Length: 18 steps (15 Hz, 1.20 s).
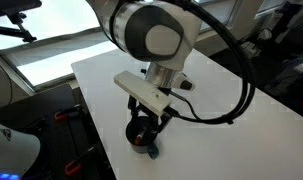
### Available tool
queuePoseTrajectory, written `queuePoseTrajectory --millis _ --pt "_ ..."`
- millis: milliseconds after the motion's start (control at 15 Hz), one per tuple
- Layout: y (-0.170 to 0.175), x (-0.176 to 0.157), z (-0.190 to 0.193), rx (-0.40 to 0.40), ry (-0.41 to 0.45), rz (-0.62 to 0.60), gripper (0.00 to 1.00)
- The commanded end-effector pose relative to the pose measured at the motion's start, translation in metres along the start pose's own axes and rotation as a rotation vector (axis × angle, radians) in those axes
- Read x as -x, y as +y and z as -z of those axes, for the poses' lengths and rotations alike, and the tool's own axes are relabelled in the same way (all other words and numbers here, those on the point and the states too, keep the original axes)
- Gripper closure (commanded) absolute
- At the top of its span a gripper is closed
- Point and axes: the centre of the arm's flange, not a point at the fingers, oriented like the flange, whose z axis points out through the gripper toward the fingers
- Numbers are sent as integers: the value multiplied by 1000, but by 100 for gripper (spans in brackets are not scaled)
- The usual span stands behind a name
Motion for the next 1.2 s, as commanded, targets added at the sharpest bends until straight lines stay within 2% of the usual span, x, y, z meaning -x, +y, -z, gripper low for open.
queuePoseTrajectory --millis 0,67,200,267,333,400,533,733,800,867,933,1000,1133 --pt "-3 3 -5 -10 8 -6 14" --pt "-3 2 -6 -12 6 -5 21" --pt "-3 1 -9 -16 0 -1 18" --pt "-3 0 -10 -19 -2 1 24" --pt "-3 0 -11 -21 -4 2 25" --pt "-3 -1 -12 -21 -4 4 46" --pt "-3 -1 -11 -23 -3 4 50" --pt "-3 -2 -13 -27 -8 7 73" --pt "-3 -4 -14 -30 -12 9 78" --pt "-3 -4 -15 -33 -16 11 79" --pt "-3 -5 -17 -36 -19 11 73" --pt "-3 -5 -18 -39 -23 10 51" --pt "-4 -6 -20 -42 -28 10 44"
